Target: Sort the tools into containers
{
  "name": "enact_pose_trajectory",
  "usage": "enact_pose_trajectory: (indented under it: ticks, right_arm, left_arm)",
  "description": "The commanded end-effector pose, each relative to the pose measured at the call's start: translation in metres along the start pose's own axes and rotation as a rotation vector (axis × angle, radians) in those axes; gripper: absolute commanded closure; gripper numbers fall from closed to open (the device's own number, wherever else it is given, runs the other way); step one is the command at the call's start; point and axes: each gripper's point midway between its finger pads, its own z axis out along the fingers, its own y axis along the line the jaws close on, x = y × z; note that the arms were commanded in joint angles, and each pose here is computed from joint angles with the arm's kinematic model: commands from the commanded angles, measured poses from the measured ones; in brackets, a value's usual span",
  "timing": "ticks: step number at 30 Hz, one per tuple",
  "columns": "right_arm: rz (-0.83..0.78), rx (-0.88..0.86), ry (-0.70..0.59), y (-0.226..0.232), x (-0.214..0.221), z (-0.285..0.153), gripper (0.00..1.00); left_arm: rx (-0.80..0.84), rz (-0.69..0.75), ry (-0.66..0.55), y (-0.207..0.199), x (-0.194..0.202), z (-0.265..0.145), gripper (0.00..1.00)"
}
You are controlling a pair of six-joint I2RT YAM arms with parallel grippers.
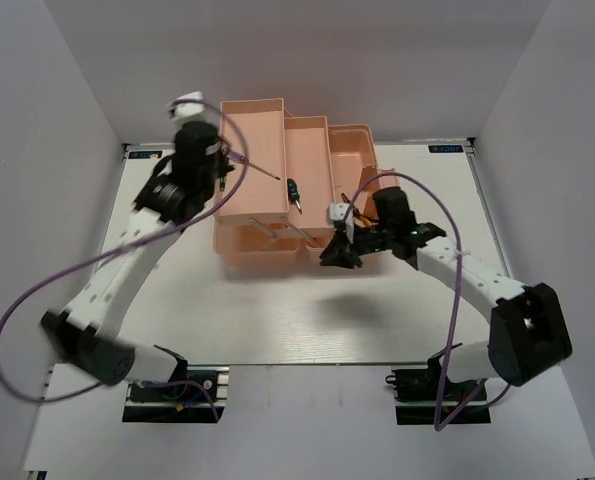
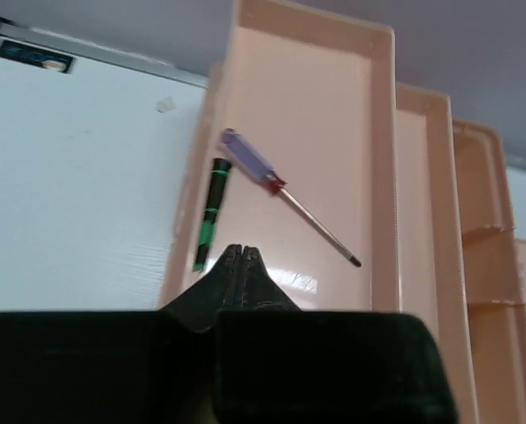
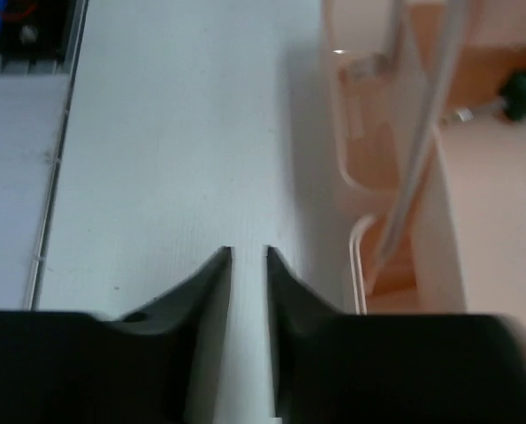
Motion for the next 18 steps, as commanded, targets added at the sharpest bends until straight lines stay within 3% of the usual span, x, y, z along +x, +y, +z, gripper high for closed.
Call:
enact_pose_trajectory:
  ticks: [1, 2, 3, 6, 8, 11, 13, 14, 18]
  right_arm:
    - [-0.315, -0.089, -0.067, 0.002, -0.035, 0.032, 0.68]
    - [-0.314, -0.081, -0.059, -0.003, -0.034, 0.034, 0.67]
    - [-0.379, -0.125, -0.059, 0.005, -0.036, 0.053, 0.59]
    - [-0.496, -0.124, -0.071, 0.000, -0.051, 0.084, 0.46]
    - [-0.542, -0.134, -0.082, 0.005, -0.066, 0.099, 0.43]
    - [-0.589, -0.151, -0.076, 0.007, -0.073, 0.121, 0.40]
    - [-0.667, -0.122, -0.095, 0.005, -0.083, 0.135, 0.38]
    - [-0.697, -0.127, -0.098, 0.010, -0.085, 0.142, 0.38]
    - [-0.716, -0.068, -0.003, -0.008, -0.066, 0.179, 0.38]
  left_arm:
    - [-0.104, -0.132, -0.144, 0.067, -0.033, -0.086, 0.94]
    - [-0.143, -0.150, -0.128, 0.083, -0.021, -0.092, 0.79]
    - [-0.187, -0.143, -0.070, 0.097, 0.010, -0.092, 0.46]
    - [-0.259, -0.217, 0.105, 0.123, 0.084, -0.104, 0.22]
    - [-0.297, -0.284, 0.270, 0.129, 0.147, -0.108, 0.19]
    - [-0.295, -0.412, 0.403, 0.132, 0.211, -0.116, 0.16]
    - [-0.238, -0.515, 0.426, 0.126, 0.229, -0.123, 0.14]
    - [-0.250, -0.526, 0.451, 0.131, 0.251, -0.124, 0.13]
    - [-0.252, -0.552, 0.470, 0.138, 0.269, -0.131, 0.13]
